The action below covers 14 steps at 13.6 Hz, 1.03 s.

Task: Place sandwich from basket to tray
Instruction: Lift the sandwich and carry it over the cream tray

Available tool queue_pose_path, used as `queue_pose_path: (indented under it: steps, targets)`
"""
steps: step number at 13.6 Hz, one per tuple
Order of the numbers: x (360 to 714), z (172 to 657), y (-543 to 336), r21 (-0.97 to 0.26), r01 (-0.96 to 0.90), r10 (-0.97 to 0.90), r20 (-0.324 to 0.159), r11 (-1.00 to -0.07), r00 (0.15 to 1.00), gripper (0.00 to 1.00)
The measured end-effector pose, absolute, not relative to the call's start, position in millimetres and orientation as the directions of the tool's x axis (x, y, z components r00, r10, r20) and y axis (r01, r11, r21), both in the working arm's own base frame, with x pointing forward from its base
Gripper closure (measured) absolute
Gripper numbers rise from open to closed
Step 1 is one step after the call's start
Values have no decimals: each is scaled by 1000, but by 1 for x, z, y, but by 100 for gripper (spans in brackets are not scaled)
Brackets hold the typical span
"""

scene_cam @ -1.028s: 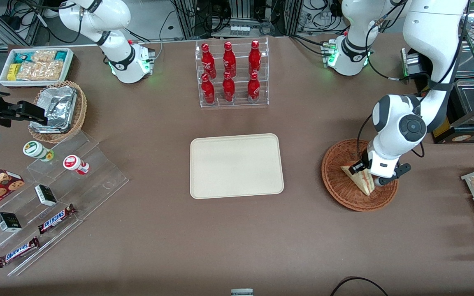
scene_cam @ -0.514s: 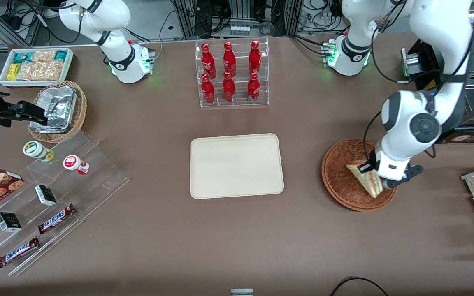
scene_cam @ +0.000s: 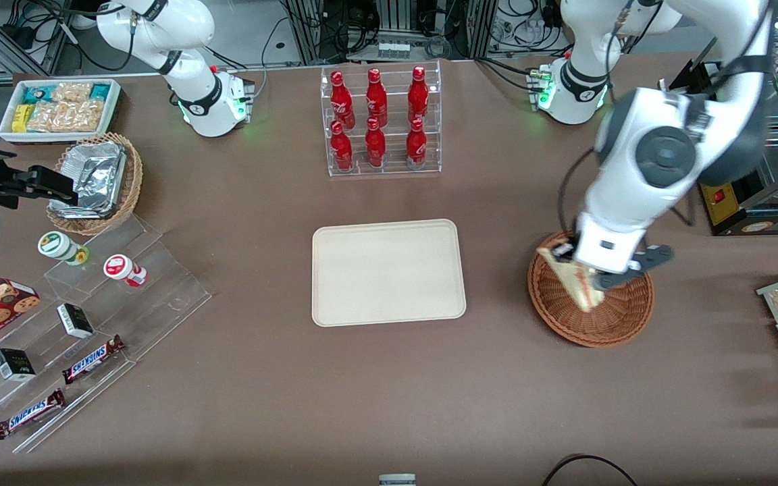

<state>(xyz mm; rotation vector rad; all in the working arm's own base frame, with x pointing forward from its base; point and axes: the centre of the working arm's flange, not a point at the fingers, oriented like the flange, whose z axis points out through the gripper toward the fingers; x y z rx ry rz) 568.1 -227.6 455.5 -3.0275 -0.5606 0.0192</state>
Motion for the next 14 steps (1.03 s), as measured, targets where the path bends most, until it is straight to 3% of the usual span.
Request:
queue_pose_path:
  steps: [4, 8, 14]
  targets:
    - [542, 438, -330, -51, 257, 257, 7, -965, 966, 85]
    - [530, 387, -416, 8, 178, 178, 38, -984, 983, 85]
    - [510, 333, -469, -3, 80, 79, 50, -997, 996, 85]
